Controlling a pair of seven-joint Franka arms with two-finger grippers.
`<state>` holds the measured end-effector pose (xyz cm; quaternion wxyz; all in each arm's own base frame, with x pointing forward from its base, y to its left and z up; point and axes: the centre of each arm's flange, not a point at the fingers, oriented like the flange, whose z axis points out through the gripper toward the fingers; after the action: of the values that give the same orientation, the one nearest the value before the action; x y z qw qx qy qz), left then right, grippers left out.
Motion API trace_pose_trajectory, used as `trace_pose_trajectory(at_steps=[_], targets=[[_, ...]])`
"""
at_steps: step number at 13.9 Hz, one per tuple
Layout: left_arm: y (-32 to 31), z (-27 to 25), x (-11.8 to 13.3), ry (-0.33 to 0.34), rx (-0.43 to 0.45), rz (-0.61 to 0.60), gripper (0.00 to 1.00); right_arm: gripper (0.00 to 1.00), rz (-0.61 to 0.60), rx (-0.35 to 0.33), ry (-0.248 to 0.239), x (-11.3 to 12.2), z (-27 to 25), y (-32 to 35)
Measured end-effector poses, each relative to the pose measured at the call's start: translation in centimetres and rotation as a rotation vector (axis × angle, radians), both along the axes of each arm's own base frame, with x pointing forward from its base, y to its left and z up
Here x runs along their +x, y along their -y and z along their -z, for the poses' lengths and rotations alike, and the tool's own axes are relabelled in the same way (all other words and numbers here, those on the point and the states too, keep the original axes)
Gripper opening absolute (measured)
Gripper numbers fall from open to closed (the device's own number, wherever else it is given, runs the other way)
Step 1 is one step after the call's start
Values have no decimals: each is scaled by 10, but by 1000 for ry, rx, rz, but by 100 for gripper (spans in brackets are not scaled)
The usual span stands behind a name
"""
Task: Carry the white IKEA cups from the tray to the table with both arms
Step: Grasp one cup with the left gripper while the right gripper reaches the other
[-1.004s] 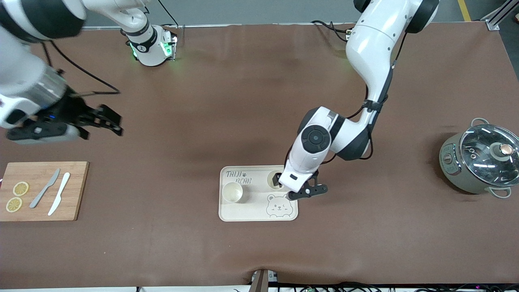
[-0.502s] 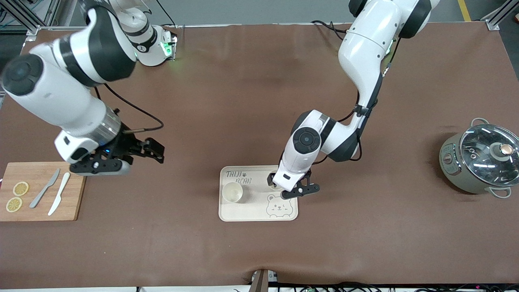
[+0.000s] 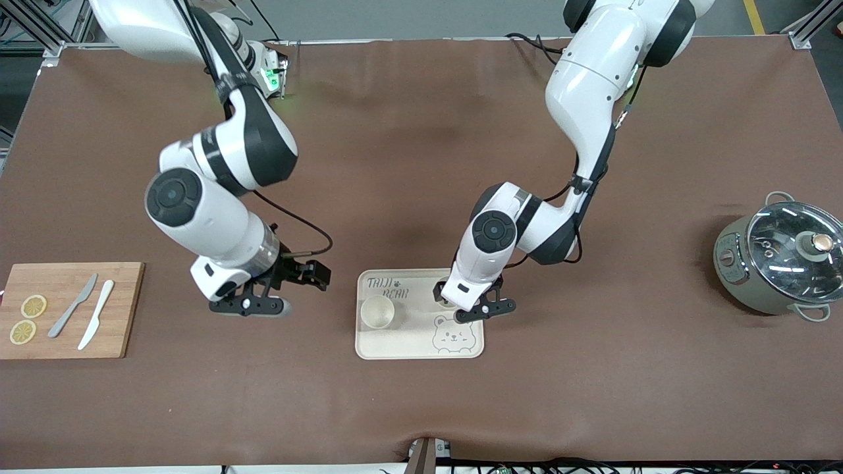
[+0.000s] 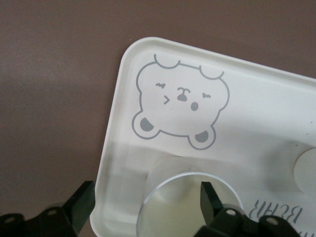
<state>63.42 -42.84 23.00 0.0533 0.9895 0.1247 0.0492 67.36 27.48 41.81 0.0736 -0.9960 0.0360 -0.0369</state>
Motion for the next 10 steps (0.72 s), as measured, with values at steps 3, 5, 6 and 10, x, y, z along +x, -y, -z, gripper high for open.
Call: trace_pose_trajectory(at_steps=[3, 5, 6, 10], targets=[[-1, 1, 1, 7, -2, -13, 59, 100, 3, 2, 6, 12, 21, -10], [-1, 1, 1, 7, -2, -13, 38, 100, -21, -2, 20, 11, 33, -30], [-1, 2, 1, 7, -2, -13, 29, 100, -35, -7, 31, 9, 39, -41], [-1, 1, 2, 9, -3, -13, 4, 100, -66, -14, 54, 5, 64, -65]])
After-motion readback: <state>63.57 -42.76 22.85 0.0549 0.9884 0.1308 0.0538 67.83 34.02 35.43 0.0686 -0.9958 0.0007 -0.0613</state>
